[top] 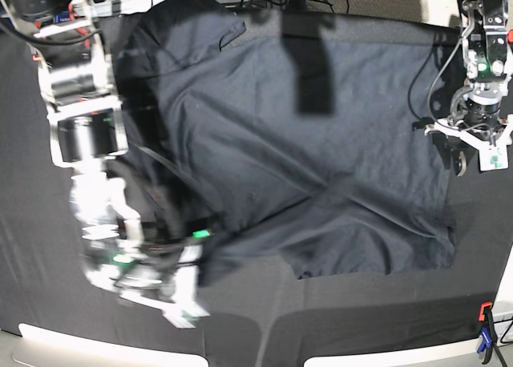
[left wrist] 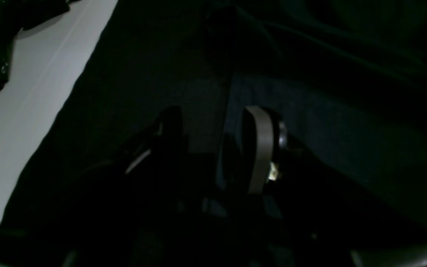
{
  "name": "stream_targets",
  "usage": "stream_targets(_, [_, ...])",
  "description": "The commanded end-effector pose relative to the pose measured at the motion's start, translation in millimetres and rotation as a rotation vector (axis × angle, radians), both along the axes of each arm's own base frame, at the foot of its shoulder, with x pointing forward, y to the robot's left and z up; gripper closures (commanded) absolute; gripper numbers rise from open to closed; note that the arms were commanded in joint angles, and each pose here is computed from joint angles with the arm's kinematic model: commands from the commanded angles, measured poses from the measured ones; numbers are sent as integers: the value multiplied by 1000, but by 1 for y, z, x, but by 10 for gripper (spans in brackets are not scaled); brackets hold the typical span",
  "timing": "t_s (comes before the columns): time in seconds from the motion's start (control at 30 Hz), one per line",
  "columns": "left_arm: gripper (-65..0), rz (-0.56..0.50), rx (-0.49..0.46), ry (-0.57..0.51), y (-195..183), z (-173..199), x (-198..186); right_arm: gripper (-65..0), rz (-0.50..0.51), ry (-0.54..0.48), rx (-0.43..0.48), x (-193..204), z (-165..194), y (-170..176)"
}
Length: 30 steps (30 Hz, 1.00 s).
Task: Layout the t-shirt on the table in an organized manner, then fold the t-shirt properly
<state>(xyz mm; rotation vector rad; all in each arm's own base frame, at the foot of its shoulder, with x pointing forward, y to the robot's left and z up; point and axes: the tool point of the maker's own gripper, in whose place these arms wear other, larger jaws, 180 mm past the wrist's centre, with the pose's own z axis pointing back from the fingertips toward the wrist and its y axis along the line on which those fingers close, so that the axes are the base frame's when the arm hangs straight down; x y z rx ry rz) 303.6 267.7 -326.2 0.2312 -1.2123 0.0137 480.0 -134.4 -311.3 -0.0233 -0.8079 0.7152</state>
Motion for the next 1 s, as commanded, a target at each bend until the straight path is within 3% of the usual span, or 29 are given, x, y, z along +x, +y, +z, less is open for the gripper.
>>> stream_targets(0.0, [-249, -6, 22, -51, 3, 16, 6, 0, -38, -86, 27, 21, 29, -10])
stream_targets(0.17, [-249, -6, 22, -51, 3, 16, 6, 0, -228, -134, 57, 43, 18, -55])
stream_targets(0.5, [-249, -5, 19, -51, 2, 16, 6, 0, -296, -253, 58, 84, 26, -73])
stream_targets(0.73, [-249, 8, -20, -52, -7, 10, 4, 0, -337, -239, 25, 88, 16, -85])
stream_targets(0.77, [-249, 8, -23, -52, -7, 10, 4, -18, -336, -236, 21, 87, 15, -85])
stream_targets(0.9, [-249, 7, -22, -50, -8, 10, 4, -247, -312, -264, -18, 89, 18, -87])
stream_targets(0.97, [-249, 6, -22, -50, -8, 9, 4, -281, -301, -283, -27, 92, 23, -87])
